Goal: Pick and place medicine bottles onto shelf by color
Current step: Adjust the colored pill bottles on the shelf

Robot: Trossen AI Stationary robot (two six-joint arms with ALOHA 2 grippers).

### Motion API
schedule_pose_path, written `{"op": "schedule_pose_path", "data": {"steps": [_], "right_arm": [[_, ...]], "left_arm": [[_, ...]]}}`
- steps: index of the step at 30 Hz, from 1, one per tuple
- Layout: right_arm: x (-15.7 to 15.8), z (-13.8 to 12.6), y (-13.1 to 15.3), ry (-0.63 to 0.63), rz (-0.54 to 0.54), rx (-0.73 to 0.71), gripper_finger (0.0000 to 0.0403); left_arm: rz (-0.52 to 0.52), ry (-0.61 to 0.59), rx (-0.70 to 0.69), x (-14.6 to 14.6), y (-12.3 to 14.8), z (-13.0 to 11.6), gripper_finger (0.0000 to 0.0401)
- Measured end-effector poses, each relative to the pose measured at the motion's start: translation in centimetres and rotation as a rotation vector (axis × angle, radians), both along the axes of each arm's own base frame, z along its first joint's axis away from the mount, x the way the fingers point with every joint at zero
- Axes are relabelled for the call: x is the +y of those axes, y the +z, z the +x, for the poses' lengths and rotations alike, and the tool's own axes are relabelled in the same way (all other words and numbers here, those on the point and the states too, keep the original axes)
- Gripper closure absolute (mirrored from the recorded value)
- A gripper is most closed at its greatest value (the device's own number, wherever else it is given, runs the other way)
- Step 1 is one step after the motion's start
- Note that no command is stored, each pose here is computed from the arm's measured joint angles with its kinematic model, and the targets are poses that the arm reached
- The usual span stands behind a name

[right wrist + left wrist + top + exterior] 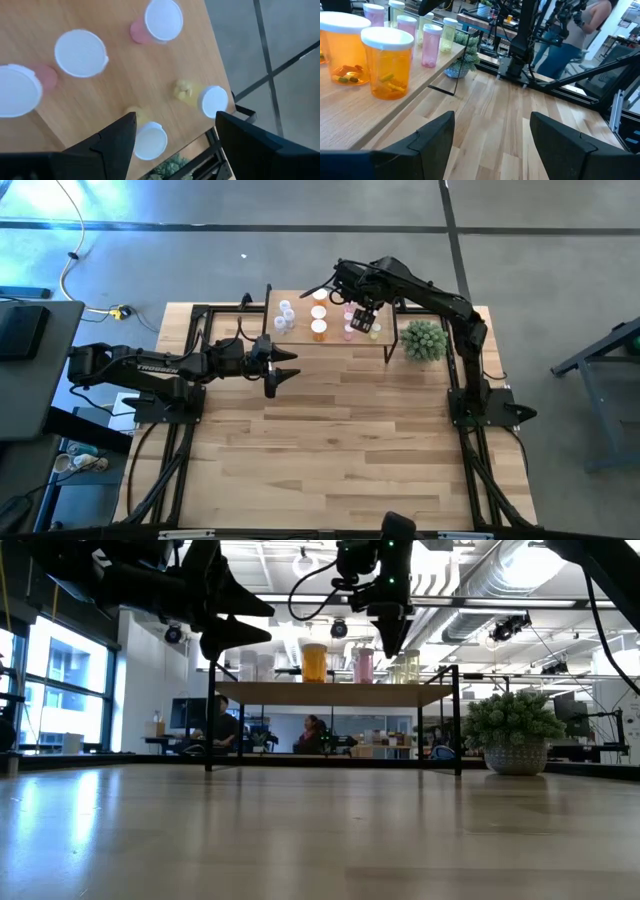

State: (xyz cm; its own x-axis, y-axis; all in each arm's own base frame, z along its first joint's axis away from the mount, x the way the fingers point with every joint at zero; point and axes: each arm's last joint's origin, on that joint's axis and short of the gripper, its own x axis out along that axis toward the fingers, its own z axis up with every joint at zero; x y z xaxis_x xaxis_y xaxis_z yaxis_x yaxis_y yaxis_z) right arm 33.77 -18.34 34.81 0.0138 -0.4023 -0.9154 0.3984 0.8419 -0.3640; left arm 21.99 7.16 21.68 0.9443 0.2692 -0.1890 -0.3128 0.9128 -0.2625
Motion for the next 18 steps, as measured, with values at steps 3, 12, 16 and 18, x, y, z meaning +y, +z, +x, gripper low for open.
{"op": "schedule_pose_path", "data": {"steps": [3,12,16,18], "right_arm": [[-0.02,-0.05,0.01,-0.004,-0.011,0.009,0.0139],[-0.01,-0.24,0.00,-0.027,-0.027,0.029,0.0139],[0.01,-0.36,0.00,-0.036,-0.036,0.045,0.0139],[0.03,-0.34,0.00,-0.035,-0.037,0.044,0.0139]], "left_arm": [[0.000,0.000,0.000,0.00,0.01,0.00,0.0151],[0.000,0.000,0.000,0.00,0.00,0.00,0.0151],[0.000,0.000,0.000,0.00,0.01,0.00,0.0151],[0.000,0.000,0.000,0.00,0.01,0.00,0.0151]]}}
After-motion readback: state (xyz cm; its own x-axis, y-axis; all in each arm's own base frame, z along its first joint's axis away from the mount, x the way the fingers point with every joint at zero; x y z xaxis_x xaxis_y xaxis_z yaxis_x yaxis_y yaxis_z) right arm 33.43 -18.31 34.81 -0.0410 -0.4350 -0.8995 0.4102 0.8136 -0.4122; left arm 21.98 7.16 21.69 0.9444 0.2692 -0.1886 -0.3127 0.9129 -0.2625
